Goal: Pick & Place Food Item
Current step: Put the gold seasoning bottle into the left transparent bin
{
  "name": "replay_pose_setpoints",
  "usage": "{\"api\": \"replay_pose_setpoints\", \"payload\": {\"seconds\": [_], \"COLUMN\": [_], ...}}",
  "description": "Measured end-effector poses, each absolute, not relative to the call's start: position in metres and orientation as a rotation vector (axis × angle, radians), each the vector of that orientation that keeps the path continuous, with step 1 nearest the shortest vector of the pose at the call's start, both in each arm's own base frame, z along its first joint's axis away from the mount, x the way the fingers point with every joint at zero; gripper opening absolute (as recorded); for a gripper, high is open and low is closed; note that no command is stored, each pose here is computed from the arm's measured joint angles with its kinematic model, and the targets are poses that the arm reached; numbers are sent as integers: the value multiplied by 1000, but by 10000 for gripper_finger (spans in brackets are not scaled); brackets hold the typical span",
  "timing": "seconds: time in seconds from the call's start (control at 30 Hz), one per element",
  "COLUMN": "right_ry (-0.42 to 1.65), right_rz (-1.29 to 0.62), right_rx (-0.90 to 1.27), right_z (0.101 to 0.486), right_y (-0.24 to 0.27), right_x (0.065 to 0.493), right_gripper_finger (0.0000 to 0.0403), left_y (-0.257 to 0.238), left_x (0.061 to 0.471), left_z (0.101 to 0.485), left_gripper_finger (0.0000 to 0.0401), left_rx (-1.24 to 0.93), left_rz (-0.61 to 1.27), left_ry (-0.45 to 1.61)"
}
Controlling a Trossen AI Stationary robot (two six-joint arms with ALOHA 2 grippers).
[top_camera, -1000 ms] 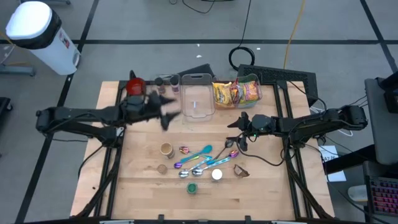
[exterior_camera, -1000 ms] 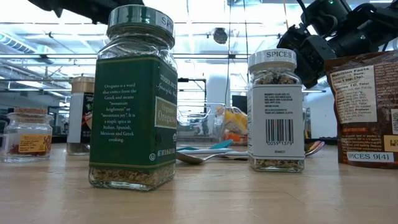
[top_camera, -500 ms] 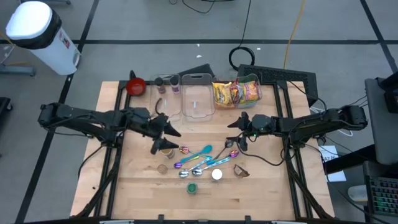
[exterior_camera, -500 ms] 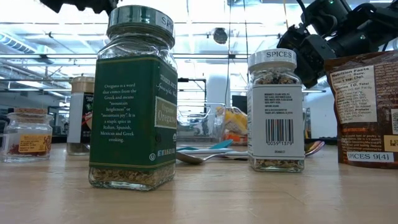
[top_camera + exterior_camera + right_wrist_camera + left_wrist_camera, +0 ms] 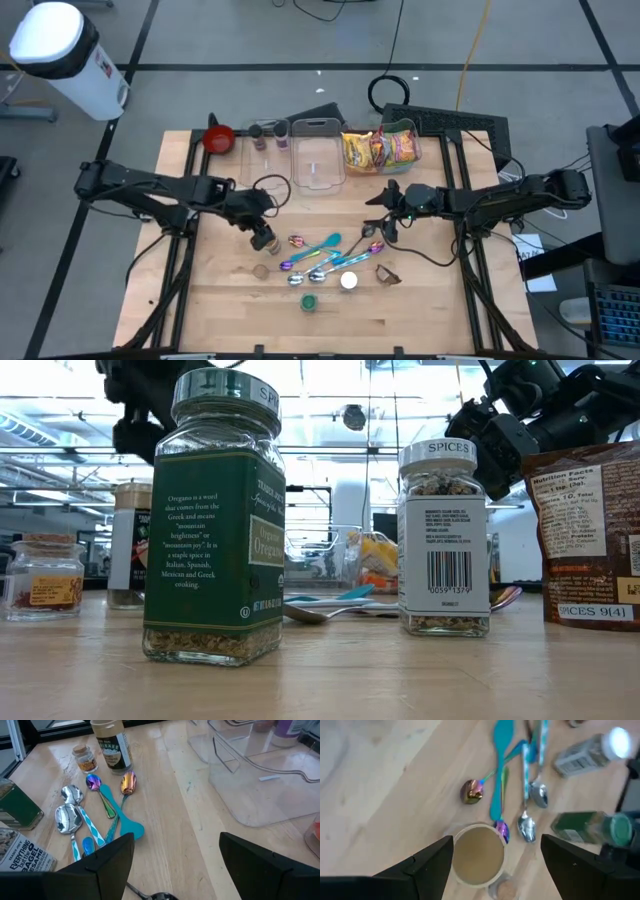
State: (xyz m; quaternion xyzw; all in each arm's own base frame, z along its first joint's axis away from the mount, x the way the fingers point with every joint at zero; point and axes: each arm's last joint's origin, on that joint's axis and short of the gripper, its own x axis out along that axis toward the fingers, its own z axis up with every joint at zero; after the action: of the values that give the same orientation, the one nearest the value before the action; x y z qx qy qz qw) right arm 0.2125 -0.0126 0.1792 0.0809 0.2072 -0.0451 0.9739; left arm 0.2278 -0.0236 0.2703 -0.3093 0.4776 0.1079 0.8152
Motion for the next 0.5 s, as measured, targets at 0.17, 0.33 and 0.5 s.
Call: {"api": "replay_pose_setpoints", "payload": {"seconds": [0.17, 0.33, 0.5], "right_ry": [418, 418, 418], "right_rz": [-90, -90, -90], "right_rx": [161, 160, 160], "right_z": [179, 179, 179], "right_y": [-13, -13, -13], "right_x": [213, 212, 212], "right_gripper_finger": [283, 283, 283], "left_y": [-24, -25, -22], "left_x": [234, 242, 246], "left_z": [256, 244, 235], "left_gripper_finger": [308, 308, 308], "left_rx": [-776, -797, -823], "left_rz": [324, 332, 373], "left_ry": [1111, 1178, 1227]}}
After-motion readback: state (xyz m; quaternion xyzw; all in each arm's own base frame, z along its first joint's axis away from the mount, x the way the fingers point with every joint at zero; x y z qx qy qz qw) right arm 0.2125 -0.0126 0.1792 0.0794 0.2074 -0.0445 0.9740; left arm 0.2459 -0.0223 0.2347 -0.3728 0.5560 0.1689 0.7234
